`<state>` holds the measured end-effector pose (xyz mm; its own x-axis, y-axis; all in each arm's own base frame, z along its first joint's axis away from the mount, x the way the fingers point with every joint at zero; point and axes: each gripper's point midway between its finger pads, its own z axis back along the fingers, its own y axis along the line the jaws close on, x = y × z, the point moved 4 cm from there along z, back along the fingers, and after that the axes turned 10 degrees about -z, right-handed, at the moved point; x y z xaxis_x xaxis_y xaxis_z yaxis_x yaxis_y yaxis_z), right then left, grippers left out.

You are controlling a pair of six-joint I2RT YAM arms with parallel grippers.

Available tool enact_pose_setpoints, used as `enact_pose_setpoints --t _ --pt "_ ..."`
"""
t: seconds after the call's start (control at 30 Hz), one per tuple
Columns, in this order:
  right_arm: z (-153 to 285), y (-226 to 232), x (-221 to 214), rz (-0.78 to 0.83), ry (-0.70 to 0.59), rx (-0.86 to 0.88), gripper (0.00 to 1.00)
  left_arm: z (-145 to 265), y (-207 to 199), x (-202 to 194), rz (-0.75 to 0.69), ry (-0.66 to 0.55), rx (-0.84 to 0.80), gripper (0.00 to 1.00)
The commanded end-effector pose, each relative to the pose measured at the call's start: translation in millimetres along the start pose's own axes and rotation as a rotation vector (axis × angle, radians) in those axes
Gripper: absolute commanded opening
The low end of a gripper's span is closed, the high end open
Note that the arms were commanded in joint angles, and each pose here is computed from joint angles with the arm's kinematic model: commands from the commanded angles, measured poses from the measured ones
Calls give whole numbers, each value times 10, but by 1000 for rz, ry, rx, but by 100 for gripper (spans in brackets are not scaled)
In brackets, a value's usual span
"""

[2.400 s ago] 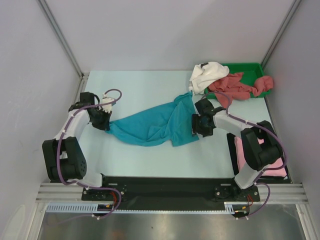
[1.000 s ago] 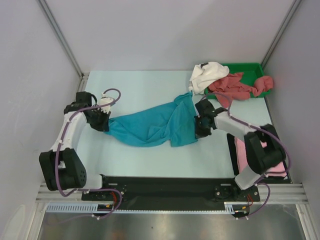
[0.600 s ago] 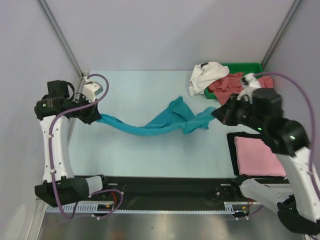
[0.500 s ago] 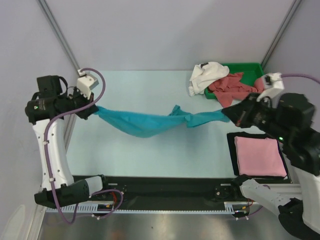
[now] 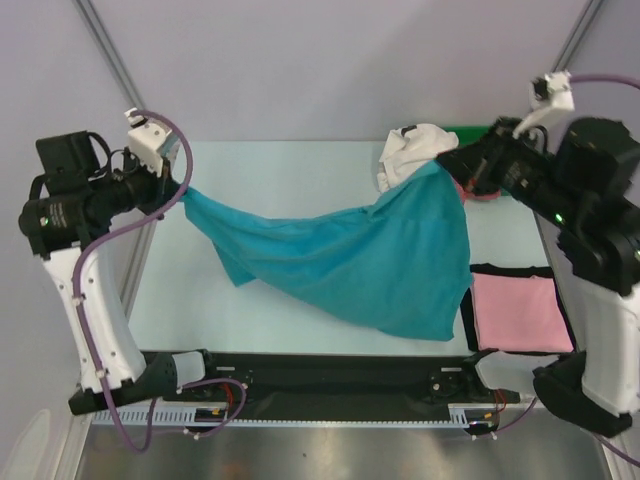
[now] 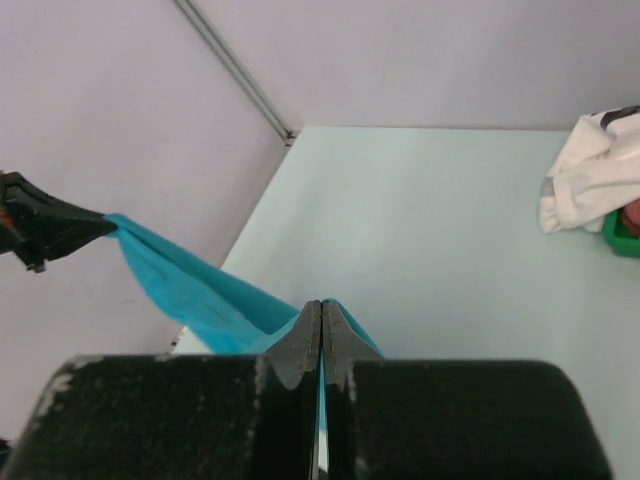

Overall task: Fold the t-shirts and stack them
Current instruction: Flatten the tshirt out

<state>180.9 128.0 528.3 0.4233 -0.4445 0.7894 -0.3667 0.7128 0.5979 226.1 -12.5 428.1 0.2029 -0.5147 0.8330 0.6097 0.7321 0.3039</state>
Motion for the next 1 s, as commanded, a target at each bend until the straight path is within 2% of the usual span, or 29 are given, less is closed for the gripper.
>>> enact_pose_setpoints --t 0.0,0.03,0.13,0.17,0.27,0.3,0.33,0.4,0.5,0.57,0.67,0.77,0.87,0.9,0.93,0.97 --pt "-529 -93 210 82 -38 17 0 -317 81 -354 181 148 -78 0" --pt "-778 -271 274 61 -33 -12 0 -375 161 -334 187 136 -59 0" --pt "-1171 -408 528 33 -80 44 0 -557 440 -305 209 128 4 0" --pt "-1480 -587 527 6 -59 19 0 -570 544 -230 201 111 35 0" --pt "-1706 -607 913 11 -163 45 0 -817 886 -211 248 112 91 0" --pt "-1962 -745 933 -32 -154 36 0 -793 1009 -77 232 79 134 0" --pt "-1927 -627 1137 -37 -217 72 0 -936 1169 -98 265 82 158 0" --pt "-2116 -740 1328 -139 -276 98 0 -874 1374 140 251 14 239 0" --pt "-2057 -648 1668 -154 -425 167 0 -861 1674 373 241 -66 357 0" --pt "-1986 -618 1794 -161 -480 187 0 -766 1790 514 208 -122 435 0" --pt "-1847 -599 1946 -153 -529 219 0 -757 1855 599 166 -166 457 0" --pt "-1789 -699 1952 -119 -525 174 0 -792 1850 606 144 -174 434 0" --pt "-1809 -832 1722 -103 -433 111 0 -911 1796 442 148 -131 390 0" --pt "-1981 -1090 1478 -136 -354 45 0 -973 1713 306 144 -100 351 0" --pt "-1999 -1138 1364 -128 -326 26 0 -1014 1679 228 143 -85 337 0" --pt "-1853 -1092 1280 -118 -318 5 0 -1156 1590 -19 169 -27 296 0"
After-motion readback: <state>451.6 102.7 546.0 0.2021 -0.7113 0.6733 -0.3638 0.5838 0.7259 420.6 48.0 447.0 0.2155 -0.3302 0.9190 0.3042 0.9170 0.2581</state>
